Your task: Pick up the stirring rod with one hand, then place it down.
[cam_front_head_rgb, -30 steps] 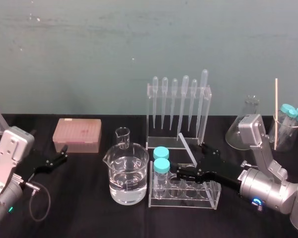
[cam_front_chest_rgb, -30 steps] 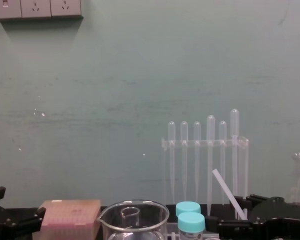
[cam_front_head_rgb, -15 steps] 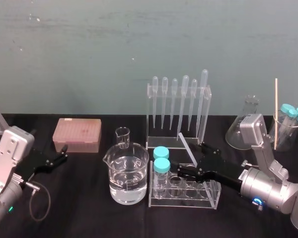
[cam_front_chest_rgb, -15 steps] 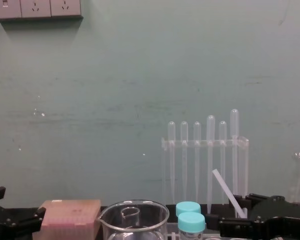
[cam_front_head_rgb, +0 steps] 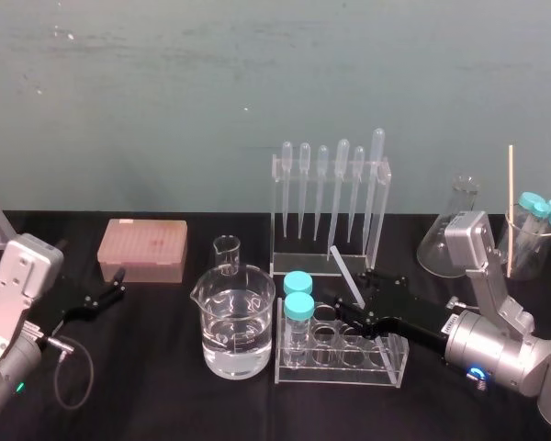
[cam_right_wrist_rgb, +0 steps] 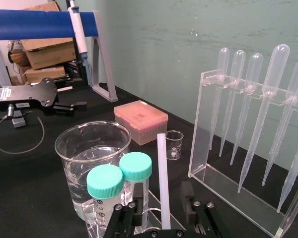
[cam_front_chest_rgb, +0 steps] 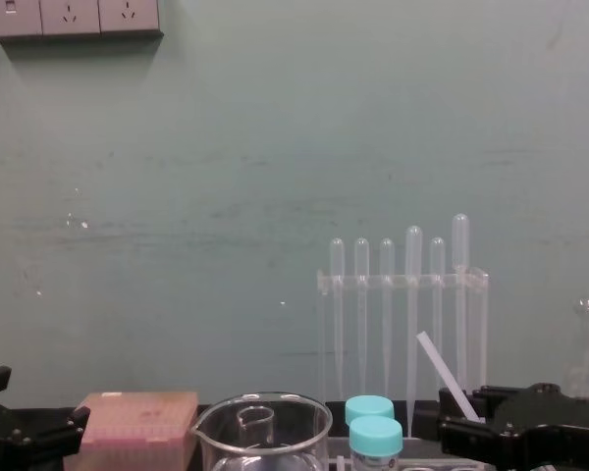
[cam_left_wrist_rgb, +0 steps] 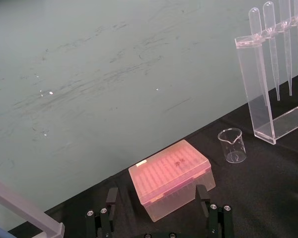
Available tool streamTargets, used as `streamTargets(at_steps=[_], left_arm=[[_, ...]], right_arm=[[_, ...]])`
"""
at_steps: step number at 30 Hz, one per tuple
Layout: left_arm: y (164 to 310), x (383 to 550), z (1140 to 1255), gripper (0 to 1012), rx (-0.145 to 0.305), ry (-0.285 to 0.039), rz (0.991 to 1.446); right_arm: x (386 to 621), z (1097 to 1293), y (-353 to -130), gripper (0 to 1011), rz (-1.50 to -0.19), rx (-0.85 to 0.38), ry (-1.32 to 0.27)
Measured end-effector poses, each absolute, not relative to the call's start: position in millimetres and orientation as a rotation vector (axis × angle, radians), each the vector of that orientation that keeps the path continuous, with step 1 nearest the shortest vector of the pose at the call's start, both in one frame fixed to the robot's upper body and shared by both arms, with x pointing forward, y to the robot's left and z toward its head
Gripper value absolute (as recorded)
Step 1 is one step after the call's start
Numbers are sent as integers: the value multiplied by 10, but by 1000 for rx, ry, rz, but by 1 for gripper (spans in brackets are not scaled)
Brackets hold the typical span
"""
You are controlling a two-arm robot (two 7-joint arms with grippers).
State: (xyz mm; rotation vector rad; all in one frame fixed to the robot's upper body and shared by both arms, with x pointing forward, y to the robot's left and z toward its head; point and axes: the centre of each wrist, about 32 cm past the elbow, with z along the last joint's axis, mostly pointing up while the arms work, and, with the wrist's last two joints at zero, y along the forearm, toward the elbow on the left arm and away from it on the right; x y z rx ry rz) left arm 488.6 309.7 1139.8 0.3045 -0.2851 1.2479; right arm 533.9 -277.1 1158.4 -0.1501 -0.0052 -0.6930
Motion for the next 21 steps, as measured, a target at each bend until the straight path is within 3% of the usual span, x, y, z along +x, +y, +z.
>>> streamTargets(at_steps=[13,15,21], left_arm=[[3097,4886,11398,1000,304,-285,1248],[3096,4886,11398,1000,304,-285,1248],[3097,4886,11398,1000,304,-285,1248]], right_arm=[[5339,11584,-2771,110,-693,-149,-6],[5339,11584,-2770,68,-693,-149,-6],[5339,11584,-2770,68,-693,-149,-6]])
